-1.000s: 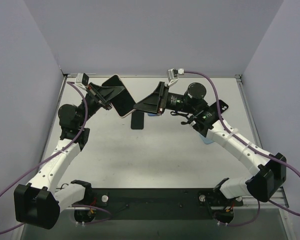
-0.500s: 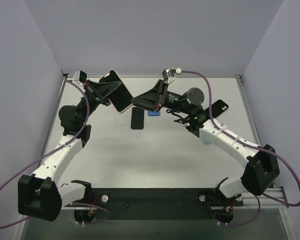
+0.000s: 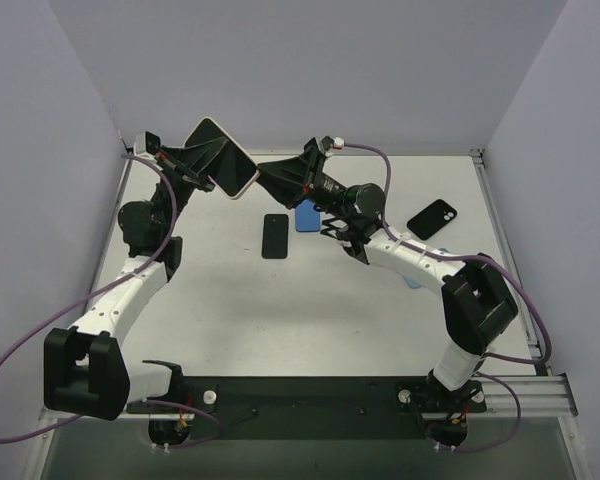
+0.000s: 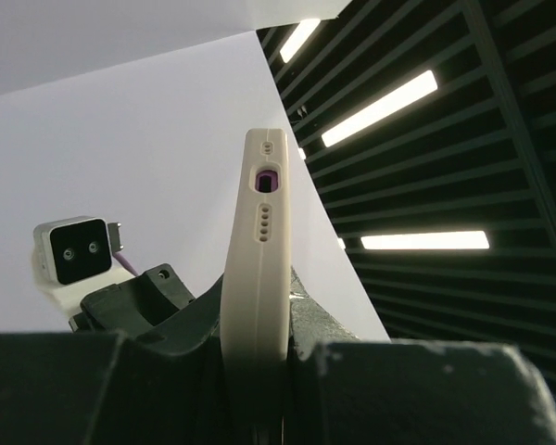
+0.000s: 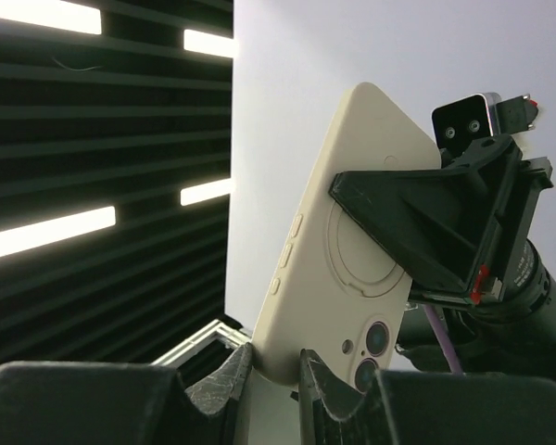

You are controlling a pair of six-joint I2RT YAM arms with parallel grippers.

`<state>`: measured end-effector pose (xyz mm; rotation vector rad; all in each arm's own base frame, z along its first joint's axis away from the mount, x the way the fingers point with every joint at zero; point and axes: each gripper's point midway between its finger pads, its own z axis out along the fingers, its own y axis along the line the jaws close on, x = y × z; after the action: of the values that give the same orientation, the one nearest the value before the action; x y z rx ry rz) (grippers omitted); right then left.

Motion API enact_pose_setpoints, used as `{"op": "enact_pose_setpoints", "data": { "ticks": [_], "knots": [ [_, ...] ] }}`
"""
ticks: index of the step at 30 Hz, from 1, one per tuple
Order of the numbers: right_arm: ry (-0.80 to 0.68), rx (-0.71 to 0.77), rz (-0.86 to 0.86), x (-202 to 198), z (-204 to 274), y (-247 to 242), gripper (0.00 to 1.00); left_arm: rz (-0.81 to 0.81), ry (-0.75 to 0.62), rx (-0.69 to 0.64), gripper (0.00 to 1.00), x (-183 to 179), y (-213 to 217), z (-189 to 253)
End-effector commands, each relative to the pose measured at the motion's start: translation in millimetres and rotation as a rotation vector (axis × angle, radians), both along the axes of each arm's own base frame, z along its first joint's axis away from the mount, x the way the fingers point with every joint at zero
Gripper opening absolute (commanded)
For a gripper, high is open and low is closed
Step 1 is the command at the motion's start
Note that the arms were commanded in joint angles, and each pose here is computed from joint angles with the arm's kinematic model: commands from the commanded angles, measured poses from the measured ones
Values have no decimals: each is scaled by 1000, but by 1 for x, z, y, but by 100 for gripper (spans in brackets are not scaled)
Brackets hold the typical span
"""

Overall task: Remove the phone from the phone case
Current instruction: Remove the phone case from the phone.

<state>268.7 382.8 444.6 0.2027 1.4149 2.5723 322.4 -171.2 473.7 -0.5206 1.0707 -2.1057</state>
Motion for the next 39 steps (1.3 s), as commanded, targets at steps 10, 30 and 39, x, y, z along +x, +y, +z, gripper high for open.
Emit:
{"op": "enact_pose_setpoints", "data": {
  "ticks": [10,30,39],
  "knots": [
    [18,172,36,-8,16,-10,0,-138,-519,-84,0,-136,6,102],
    [-152,-454,-197,16,-75,-64,46,-399,-203,588,0,-112,-69,-62],
    [-236,-538,-102,5,-69,-54,49,-524,-181,676,0,-124,-94,-103]
  ]
}}
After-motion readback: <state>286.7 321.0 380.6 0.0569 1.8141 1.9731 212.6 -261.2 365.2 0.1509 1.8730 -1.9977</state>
